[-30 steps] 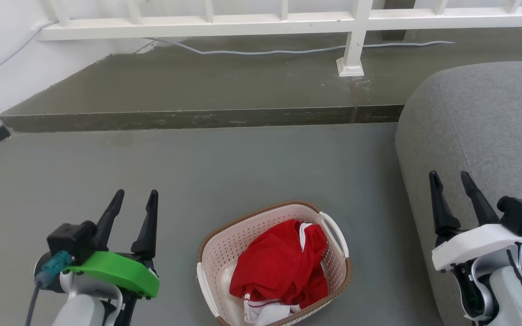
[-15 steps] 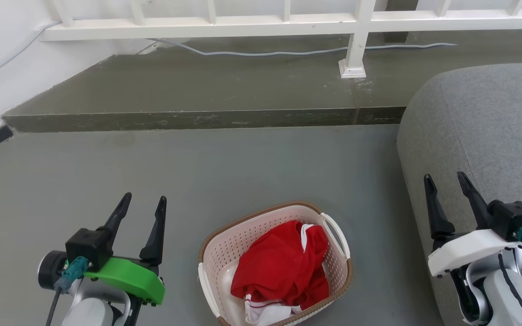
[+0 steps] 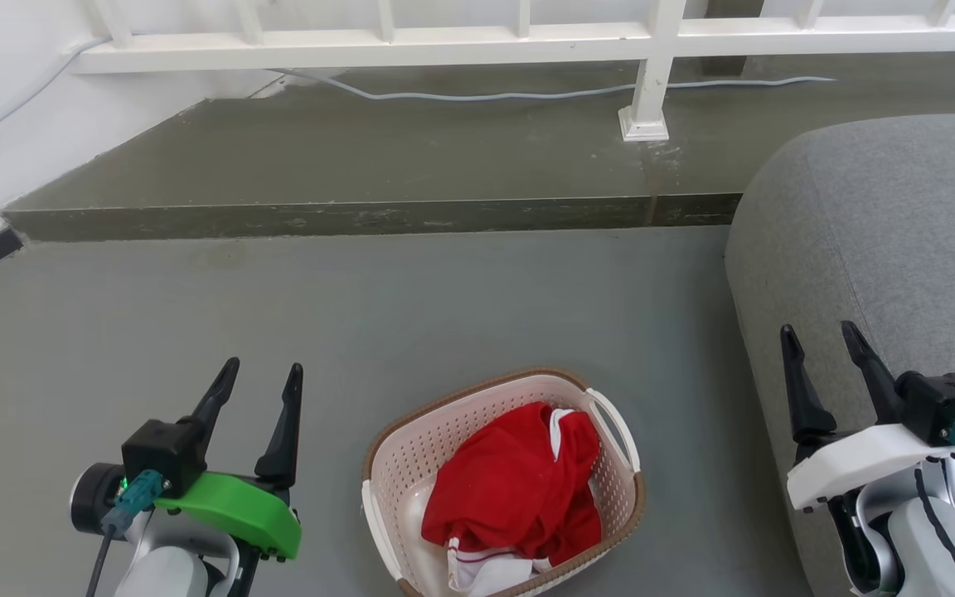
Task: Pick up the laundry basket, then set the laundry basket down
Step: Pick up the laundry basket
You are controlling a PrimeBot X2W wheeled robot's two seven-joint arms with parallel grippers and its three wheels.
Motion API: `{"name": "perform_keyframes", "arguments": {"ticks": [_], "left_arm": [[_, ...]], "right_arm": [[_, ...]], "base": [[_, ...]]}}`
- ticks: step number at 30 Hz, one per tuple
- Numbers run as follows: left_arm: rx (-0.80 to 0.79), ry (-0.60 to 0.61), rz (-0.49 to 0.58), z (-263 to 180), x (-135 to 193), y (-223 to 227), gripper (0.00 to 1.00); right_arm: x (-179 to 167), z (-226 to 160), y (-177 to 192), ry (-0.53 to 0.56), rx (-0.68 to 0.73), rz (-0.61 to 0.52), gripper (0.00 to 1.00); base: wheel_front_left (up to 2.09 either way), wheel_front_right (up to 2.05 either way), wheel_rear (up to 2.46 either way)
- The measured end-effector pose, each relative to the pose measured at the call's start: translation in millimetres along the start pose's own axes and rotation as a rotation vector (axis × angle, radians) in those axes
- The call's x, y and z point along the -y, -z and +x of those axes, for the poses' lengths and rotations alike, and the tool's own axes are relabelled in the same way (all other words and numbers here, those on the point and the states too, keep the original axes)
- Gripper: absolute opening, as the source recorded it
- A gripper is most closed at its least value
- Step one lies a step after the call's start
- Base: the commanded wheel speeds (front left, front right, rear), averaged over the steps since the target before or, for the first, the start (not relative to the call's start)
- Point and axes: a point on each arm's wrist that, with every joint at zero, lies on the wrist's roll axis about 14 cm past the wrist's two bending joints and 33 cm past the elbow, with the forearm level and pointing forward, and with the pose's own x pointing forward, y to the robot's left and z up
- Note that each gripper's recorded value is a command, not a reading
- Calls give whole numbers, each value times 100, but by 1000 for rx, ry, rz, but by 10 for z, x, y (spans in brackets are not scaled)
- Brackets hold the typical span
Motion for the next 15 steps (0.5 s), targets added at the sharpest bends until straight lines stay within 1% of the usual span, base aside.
{"name": "perform_keyframes", "arguments": {"ticks": [9, 15], "left_arm": [[8, 0, -5, 52, 10, -20, 100], [-4, -15, -9, 105, -47, 27, 100]], "right_arm": [[27, 16, 20, 9, -5, 0, 100], [28, 53, 85, 6, -23, 6, 100]], "base": [[0, 0, 0], [0, 0, 0]]}}
